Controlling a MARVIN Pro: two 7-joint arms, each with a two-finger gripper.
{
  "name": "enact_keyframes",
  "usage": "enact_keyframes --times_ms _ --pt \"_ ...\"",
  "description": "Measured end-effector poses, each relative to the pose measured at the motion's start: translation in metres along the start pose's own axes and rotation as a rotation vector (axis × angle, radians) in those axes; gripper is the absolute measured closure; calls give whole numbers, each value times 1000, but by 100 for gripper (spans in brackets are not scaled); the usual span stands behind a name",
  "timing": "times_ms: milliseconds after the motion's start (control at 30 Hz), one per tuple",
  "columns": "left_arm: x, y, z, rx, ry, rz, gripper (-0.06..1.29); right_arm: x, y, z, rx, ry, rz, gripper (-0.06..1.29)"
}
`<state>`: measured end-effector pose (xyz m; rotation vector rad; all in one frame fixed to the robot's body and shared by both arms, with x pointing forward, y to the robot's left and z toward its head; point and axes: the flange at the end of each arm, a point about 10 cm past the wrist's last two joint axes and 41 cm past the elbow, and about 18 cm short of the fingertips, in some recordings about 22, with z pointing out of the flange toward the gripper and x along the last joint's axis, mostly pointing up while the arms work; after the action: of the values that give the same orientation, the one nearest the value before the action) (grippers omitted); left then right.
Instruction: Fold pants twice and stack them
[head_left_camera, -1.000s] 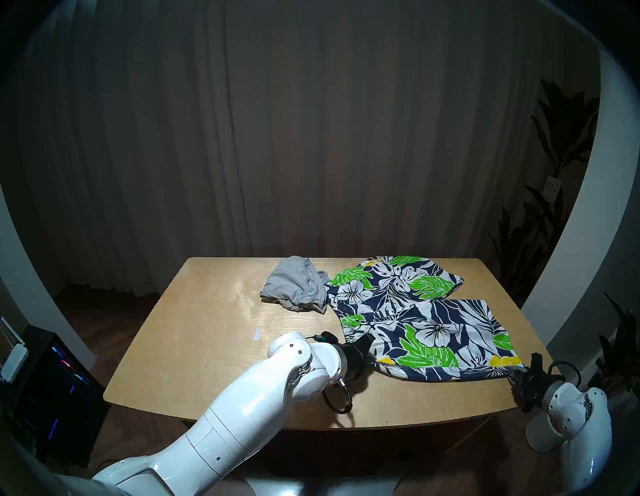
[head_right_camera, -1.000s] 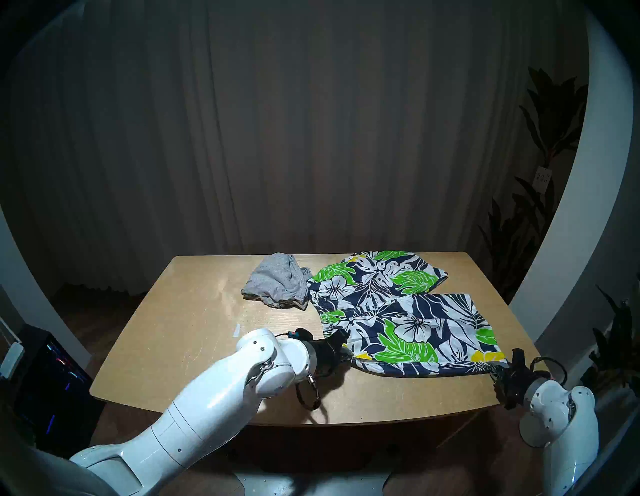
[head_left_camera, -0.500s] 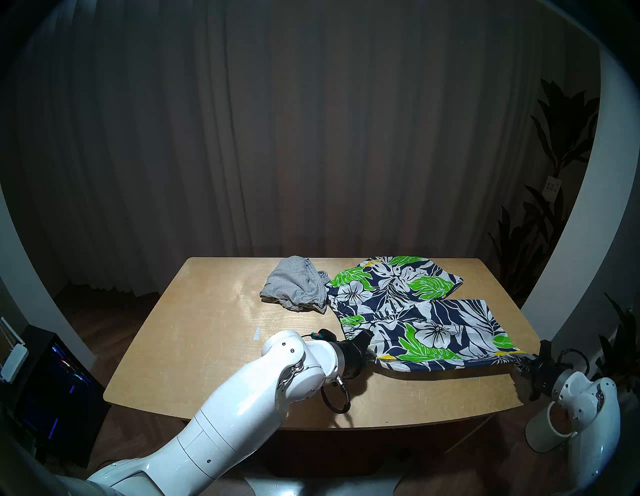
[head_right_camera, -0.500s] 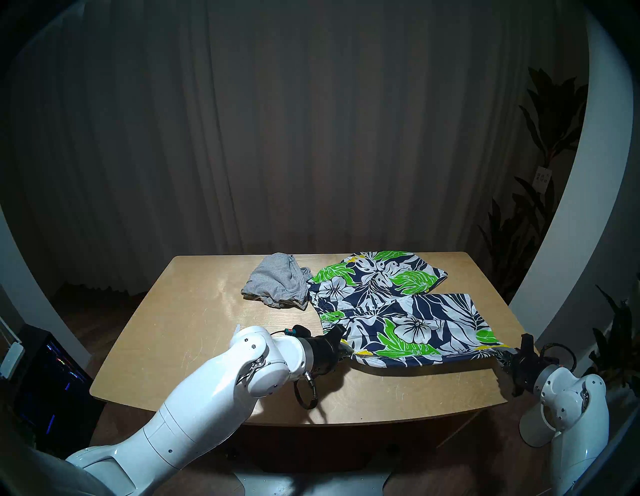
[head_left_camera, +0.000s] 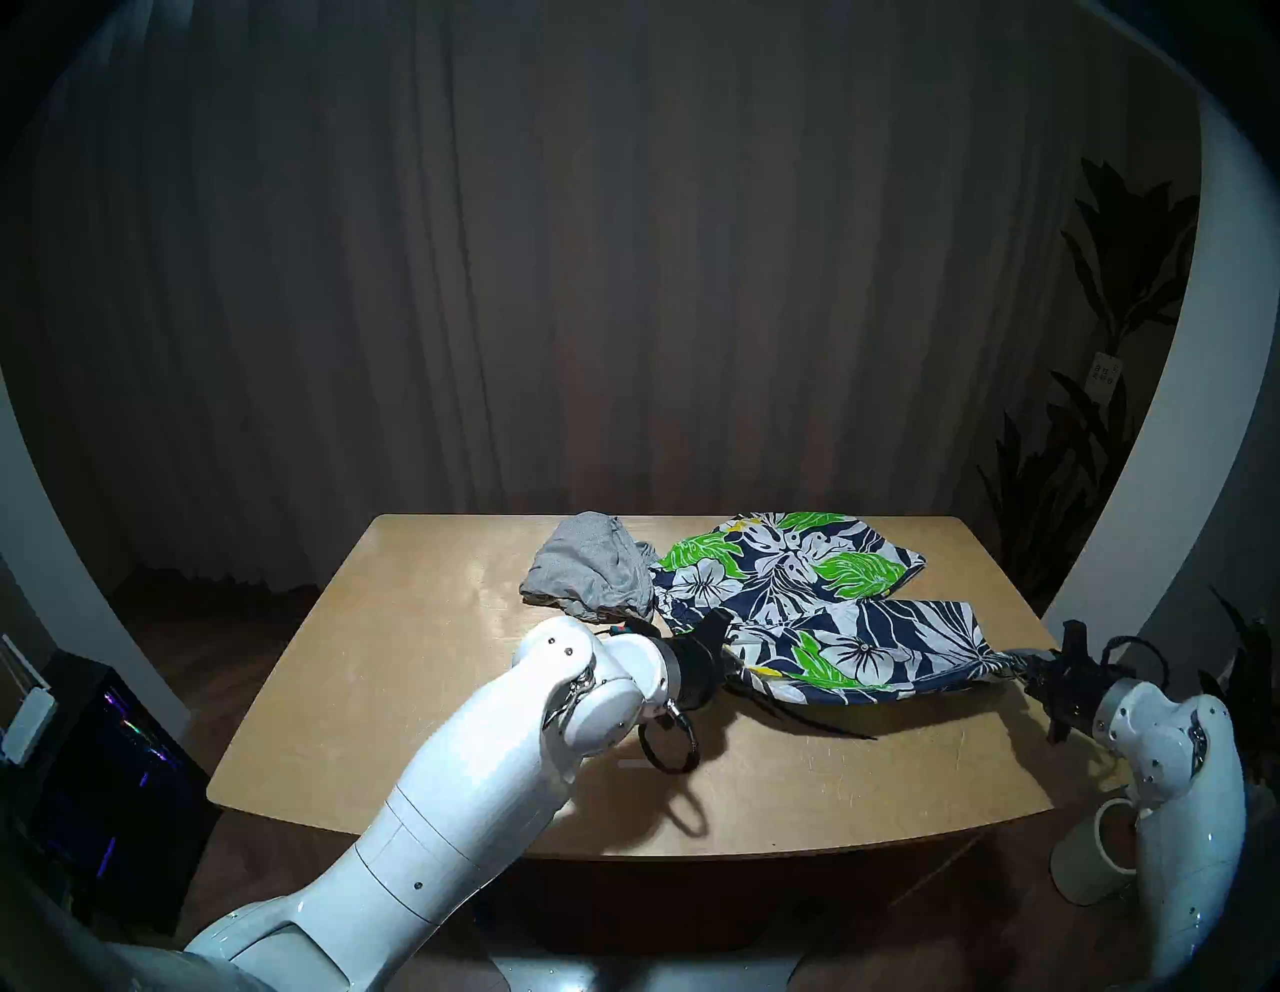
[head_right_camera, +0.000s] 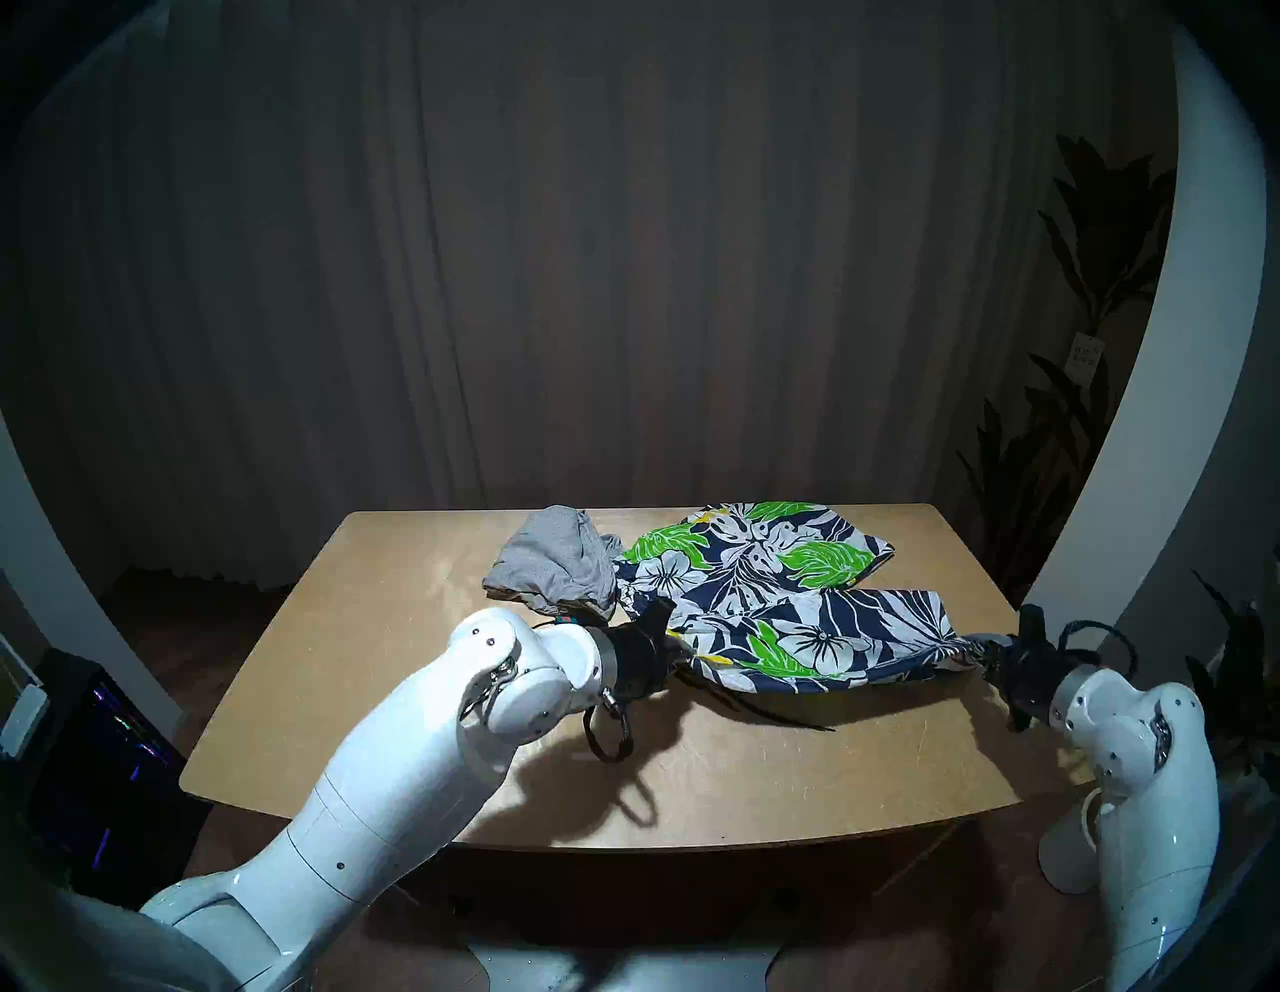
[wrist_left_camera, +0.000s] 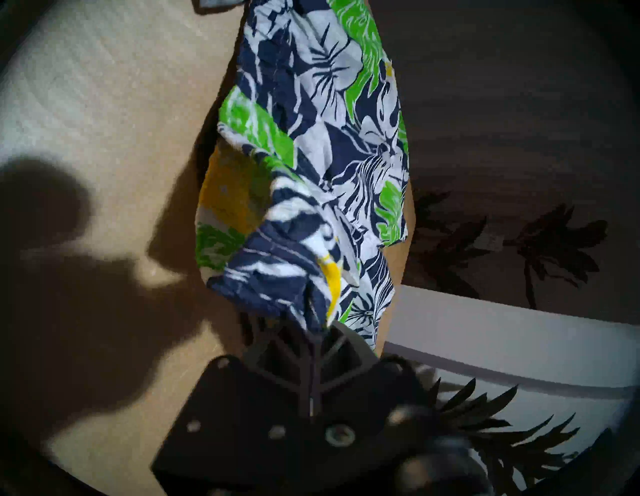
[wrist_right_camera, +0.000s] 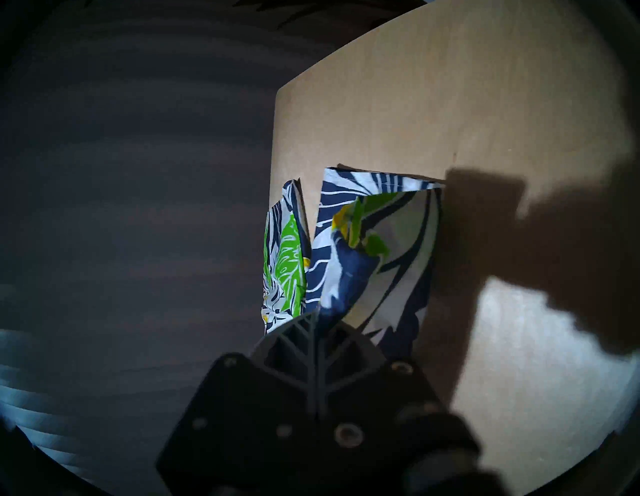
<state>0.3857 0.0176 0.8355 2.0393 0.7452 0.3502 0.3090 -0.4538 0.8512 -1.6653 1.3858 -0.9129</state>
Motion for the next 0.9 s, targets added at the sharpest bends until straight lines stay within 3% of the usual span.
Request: enact_keyframes --times_ms 367,900 --pt "19 18 -1 7 42 -39 126 -7 -38 32 21 37 -20 126" --pt "45 30 10 28 97 -75 126 -15 -77 64 69 89 -58 126"
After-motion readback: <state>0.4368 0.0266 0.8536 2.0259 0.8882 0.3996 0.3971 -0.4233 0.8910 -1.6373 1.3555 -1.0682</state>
